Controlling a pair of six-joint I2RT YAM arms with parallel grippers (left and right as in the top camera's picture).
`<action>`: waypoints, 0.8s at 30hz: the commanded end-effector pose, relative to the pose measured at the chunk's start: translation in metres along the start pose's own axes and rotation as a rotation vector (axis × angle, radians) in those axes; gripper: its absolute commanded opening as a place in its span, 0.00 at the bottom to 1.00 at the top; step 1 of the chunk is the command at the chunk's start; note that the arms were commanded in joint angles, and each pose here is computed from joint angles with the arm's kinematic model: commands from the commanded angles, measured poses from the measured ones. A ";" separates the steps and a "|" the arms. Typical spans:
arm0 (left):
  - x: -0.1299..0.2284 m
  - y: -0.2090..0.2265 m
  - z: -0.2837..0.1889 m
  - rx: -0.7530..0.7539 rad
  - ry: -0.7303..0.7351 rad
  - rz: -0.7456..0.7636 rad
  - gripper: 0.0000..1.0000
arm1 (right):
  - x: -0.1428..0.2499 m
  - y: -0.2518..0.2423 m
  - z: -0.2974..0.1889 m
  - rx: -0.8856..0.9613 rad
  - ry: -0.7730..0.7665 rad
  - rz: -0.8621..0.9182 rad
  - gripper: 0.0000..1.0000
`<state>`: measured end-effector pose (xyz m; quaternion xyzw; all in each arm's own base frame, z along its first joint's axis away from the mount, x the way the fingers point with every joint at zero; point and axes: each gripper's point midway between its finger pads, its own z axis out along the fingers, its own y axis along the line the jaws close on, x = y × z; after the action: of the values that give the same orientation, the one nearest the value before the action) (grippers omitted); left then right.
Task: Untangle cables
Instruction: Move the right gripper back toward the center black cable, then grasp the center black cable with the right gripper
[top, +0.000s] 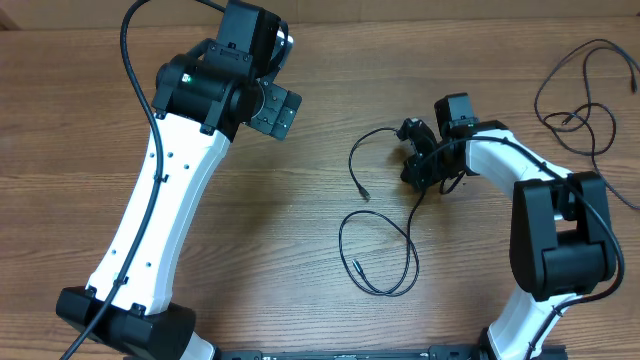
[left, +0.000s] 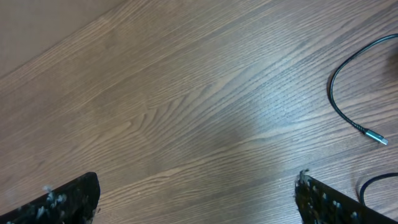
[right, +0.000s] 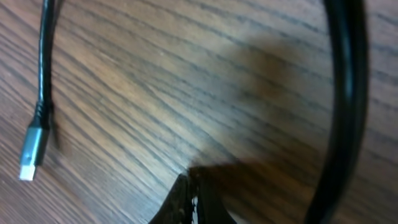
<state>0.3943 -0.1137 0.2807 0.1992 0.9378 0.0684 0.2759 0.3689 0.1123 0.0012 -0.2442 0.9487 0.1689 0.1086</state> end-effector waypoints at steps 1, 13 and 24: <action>0.000 -0.001 0.005 0.009 0.008 0.001 1.00 | -0.012 0.000 -0.013 0.010 -0.032 0.031 0.04; -0.004 -0.007 0.005 0.049 -0.011 -0.001 1.00 | -0.073 -0.001 -0.081 0.081 -0.146 0.002 0.62; -0.001 -0.008 0.006 0.050 -0.001 0.023 1.00 | -0.047 -0.013 -0.020 0.046 -0.049 0.036 0.19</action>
<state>0.3947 -0.1213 0.2809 0.2060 0.9366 0.0485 0.2792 0.4206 0.1109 0.0454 -0.2212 0.9521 0.1418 0.1564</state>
